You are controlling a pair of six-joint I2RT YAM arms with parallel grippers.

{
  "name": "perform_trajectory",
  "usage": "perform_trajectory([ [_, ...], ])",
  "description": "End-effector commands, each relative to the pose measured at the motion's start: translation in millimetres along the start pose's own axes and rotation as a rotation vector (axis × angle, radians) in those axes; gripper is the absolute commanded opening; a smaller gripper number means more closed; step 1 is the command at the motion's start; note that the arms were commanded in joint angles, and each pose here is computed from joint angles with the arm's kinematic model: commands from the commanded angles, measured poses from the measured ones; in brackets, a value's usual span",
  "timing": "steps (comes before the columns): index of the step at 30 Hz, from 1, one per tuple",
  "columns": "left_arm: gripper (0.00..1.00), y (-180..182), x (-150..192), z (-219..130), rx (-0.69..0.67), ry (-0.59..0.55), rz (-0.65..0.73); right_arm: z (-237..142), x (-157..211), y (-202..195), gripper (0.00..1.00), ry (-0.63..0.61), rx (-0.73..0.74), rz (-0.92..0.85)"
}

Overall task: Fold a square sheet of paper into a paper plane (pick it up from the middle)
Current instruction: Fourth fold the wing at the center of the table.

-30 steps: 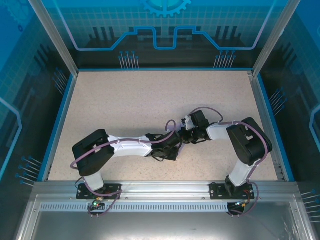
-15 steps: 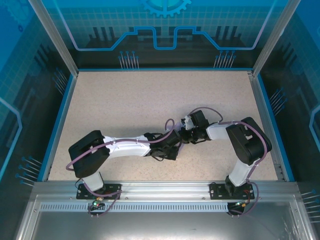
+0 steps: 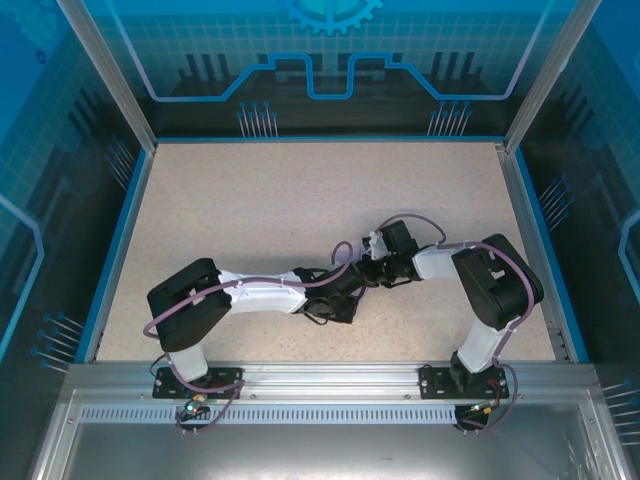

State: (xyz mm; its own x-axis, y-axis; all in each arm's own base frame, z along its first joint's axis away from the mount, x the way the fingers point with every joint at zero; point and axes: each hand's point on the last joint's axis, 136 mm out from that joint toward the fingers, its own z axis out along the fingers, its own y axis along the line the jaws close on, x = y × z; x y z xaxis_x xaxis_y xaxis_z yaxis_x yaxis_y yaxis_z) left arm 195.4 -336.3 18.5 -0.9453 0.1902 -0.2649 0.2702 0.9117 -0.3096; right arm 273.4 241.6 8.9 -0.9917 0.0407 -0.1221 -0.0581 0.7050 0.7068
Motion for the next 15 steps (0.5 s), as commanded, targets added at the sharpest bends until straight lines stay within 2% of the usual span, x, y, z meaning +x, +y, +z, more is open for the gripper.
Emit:
perform_trajectory([
  [1, 0.00, -0.2, 8.1, 8.2, -0.001, 0.035, 0.015, 7.5, 33.9, -57.3, 0.06, 0.076, 0.184, 0.088],
  [7, 0.00, 7.6, 21.7, 20.2, -0.031, 0.092, 0.039, 6.1, 34.1, -62.1, 0.06, 0.071, 0.190, 0.105],
  [15, 0.00, 22.2, 43.8, 32.1, -0.169, 0.181, 0.111, 7.7, 33.7, -65.5, 0.06, 0.071, 0.177, 0.133],
])
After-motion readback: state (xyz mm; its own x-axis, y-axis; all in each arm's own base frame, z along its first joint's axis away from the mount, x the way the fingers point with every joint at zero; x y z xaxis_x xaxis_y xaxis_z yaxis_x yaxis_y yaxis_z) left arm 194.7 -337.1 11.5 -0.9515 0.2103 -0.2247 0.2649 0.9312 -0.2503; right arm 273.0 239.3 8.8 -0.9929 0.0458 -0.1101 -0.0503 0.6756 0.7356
